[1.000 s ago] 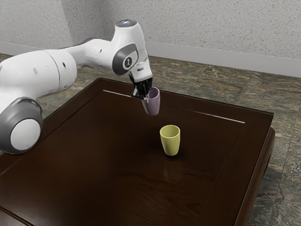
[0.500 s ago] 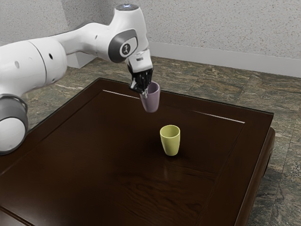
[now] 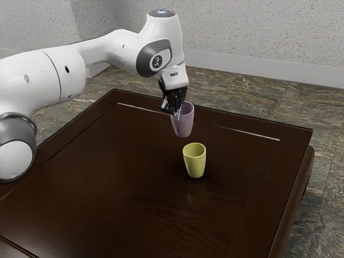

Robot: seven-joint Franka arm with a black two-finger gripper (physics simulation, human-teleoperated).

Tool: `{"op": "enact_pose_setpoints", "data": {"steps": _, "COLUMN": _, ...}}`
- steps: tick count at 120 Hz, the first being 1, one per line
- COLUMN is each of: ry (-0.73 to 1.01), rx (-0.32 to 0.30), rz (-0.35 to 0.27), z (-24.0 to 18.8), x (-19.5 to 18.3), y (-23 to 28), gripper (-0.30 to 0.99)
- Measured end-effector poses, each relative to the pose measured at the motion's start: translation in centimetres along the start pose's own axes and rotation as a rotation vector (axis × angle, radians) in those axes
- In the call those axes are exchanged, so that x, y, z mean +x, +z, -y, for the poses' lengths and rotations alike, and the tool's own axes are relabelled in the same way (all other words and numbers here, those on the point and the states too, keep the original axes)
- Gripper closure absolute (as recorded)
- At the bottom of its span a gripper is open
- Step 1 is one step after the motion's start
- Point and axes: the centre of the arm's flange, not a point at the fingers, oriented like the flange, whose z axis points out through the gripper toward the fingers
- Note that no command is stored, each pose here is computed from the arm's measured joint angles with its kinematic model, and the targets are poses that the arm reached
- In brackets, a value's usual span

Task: Place the left cup onto the right cup

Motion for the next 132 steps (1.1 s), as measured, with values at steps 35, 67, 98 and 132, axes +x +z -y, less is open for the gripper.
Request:
{"op": "enact_pose_setpoints", "data": {"steps": 35, "ry": 0.021, "rx": 0.034, "rz": -0.005, "z": -0.1, "x": 2.5, "y": 0.1, "gripper": 0.79}}
{"op": "enact_pose_setpoints", "data": {"steps": 67, "ry": 0.016, "rx": 0.034, "rz": -0.006, "z": -0.2, "x": 2.7, "y": 2.0, "gripper": 0.79}}
{"op": "enact_pose_setpoints", "data": {"steps": 98, "ry": 0.011, "rx": 0.033, "rz": -0.007, "z": -0.7, "x": 3.0, "y": 1.9, "gripper": 0.79}}
{"op": "enact_pose_setpoints", "data": {"steps": 132, "ry": 0.024, "rx": 0.046, "rz": -0.015, "z": -1.5, "x": 4.7, "y": 0.5, "gripper": 0.79}}
